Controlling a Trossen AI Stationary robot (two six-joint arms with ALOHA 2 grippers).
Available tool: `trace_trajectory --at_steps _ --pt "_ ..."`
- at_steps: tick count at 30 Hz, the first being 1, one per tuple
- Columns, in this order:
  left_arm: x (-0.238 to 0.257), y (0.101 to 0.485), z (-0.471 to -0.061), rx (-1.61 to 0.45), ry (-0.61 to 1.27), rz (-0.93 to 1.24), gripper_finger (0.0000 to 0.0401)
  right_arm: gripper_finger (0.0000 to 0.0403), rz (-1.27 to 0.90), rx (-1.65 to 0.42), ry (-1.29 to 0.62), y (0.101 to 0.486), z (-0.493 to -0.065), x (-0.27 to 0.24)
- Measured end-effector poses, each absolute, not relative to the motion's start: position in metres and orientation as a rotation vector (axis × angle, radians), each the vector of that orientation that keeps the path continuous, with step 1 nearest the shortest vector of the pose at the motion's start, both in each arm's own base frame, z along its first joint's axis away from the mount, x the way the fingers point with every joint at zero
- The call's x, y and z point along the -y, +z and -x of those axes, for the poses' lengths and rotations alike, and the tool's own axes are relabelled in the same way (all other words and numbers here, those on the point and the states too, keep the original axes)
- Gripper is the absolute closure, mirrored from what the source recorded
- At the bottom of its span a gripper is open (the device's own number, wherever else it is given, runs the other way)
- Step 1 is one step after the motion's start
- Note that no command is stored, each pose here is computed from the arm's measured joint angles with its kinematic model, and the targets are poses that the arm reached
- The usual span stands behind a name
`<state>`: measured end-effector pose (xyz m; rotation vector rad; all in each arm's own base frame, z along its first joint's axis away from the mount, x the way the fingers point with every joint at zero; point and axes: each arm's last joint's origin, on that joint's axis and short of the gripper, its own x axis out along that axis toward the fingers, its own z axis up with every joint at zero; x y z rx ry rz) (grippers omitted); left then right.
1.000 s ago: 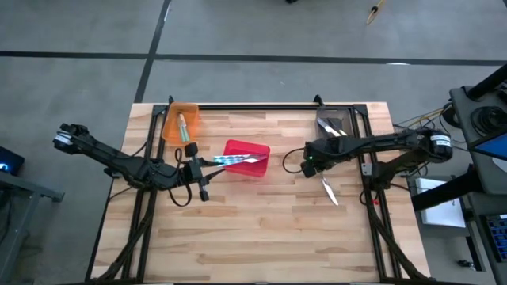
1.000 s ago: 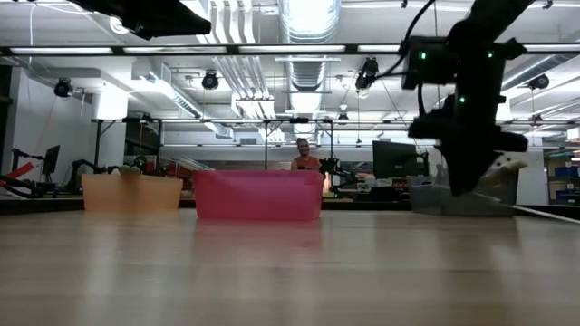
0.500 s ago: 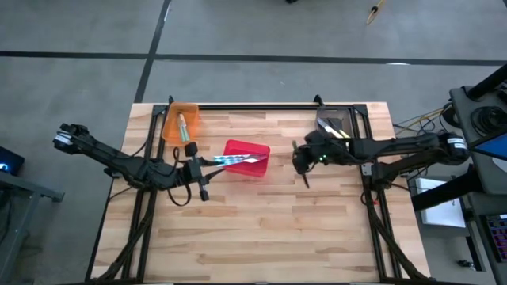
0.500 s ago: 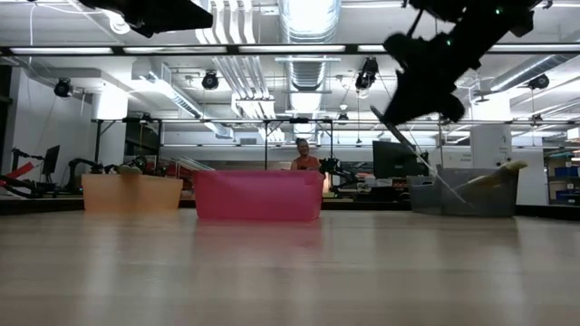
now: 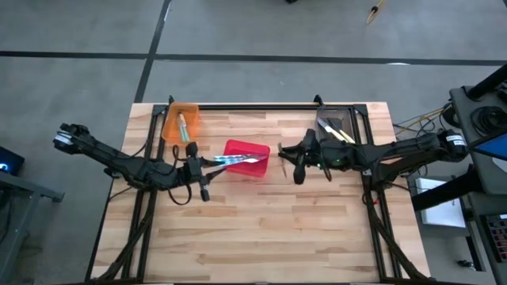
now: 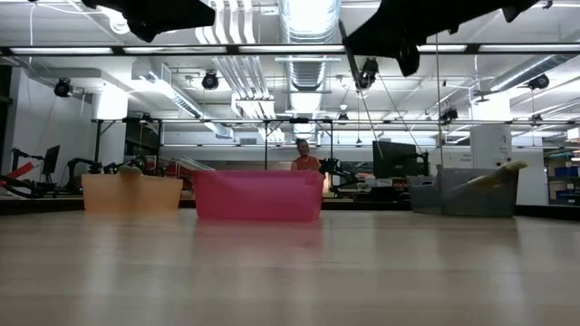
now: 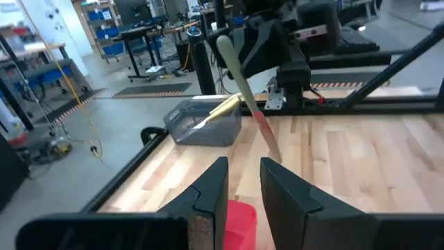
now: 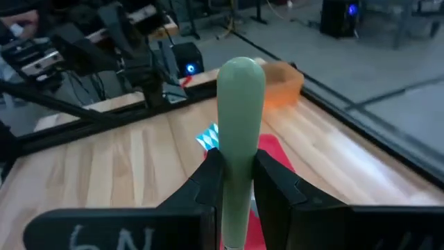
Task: Sort silverware by color (type)
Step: Put the green table knife into the orange bin
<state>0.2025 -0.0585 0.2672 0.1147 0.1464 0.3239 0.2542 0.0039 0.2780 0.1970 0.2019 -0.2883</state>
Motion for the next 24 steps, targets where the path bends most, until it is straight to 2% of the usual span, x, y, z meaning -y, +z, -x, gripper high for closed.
trace_trajectory --at_steps 11,17,24 --pt "0.063 0.257 -0.212 -0.158 0.315 0.063 0.0335 0.0358 -0.070 -0.178 -0.218 0.291 -0.263 -0.017" --pt "0.068 0.248 -0.218 -0.181 0.286 0.168 0.0335 0.0358 0.006 -0.153 -0.184 0.310 -0.273 -0.025" --pt "0.070 0.248 -0.219 -0.157 0.289 0.303 0.0335 0.0358 0.137 -0.247 -0.153 0.326 -0.299 -0.034"
